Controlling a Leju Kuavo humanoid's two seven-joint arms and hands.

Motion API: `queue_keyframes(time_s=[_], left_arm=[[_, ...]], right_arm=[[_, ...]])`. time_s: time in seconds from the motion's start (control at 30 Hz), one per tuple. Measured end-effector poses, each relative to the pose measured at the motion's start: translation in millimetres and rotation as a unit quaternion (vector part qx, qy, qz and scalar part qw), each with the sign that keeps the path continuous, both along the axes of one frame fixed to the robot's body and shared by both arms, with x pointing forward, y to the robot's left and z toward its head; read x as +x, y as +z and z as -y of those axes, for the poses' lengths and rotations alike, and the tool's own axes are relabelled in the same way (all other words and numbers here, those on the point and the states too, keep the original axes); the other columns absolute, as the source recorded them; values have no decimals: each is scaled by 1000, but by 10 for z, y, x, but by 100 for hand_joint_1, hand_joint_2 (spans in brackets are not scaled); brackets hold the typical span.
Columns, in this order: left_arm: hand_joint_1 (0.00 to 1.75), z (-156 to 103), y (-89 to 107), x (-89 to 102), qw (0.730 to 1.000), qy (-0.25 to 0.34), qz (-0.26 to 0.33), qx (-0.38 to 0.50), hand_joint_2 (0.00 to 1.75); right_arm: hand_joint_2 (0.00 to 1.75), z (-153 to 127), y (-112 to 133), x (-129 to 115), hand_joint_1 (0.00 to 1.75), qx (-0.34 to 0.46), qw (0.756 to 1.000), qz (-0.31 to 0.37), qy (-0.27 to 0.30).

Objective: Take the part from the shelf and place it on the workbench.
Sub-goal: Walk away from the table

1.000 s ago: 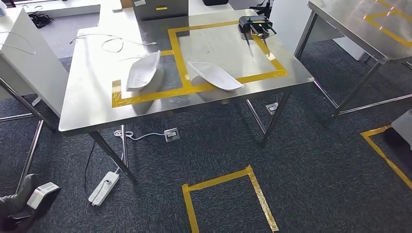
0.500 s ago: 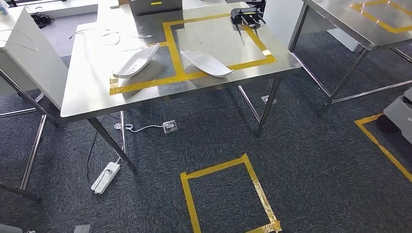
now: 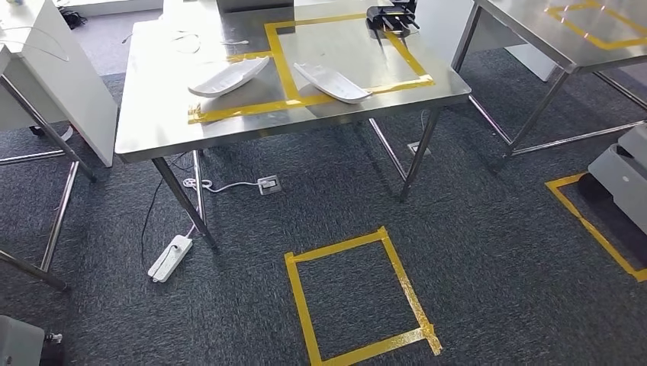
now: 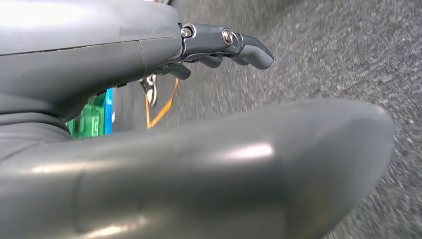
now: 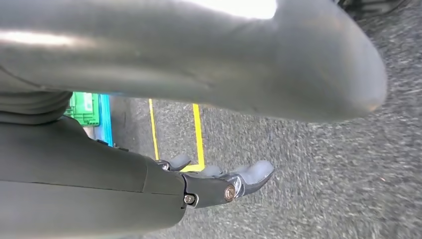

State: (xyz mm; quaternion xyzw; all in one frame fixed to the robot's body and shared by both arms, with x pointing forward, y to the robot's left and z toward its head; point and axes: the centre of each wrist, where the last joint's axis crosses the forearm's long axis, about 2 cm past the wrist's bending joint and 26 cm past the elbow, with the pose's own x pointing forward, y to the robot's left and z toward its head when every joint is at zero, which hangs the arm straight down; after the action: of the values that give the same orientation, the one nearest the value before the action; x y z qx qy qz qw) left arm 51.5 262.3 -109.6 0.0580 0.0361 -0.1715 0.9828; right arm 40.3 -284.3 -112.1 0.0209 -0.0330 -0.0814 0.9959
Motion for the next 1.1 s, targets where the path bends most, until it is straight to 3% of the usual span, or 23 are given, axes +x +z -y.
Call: queue_keyframes(time_s=[0.1,0.23,0.4,0.5,0.73,0.9,1.1], left_arm=[[0,-11,3,21,999,11,36,-3,0],[0,-61,20,159,995,12,103,-9,0],[0,-87,97,552,989,-25,147,-3,0],[0,-93,122,653,988,-27,150,2,0],[0,-192,51,358,996,-10,90,26,0],[0,-310,15,158,995,-4,87,43,0],[0,-381,3,73,996,10,78,51,0]], right_arm=[[0,-10,4,35,0,1,1000,7,0],[175,-84,11,75,0,4,1000,23,8],[175,-211,30,181,0,3,999,26,38],[175,-271,42,236,0,1,999,25,44],[175,-284,31,151,0,-13,1000,-17,9],[175,-299,26,103,0,-7,998,-63,9],[175,-354,28,91,0,1,999,-48,20]])
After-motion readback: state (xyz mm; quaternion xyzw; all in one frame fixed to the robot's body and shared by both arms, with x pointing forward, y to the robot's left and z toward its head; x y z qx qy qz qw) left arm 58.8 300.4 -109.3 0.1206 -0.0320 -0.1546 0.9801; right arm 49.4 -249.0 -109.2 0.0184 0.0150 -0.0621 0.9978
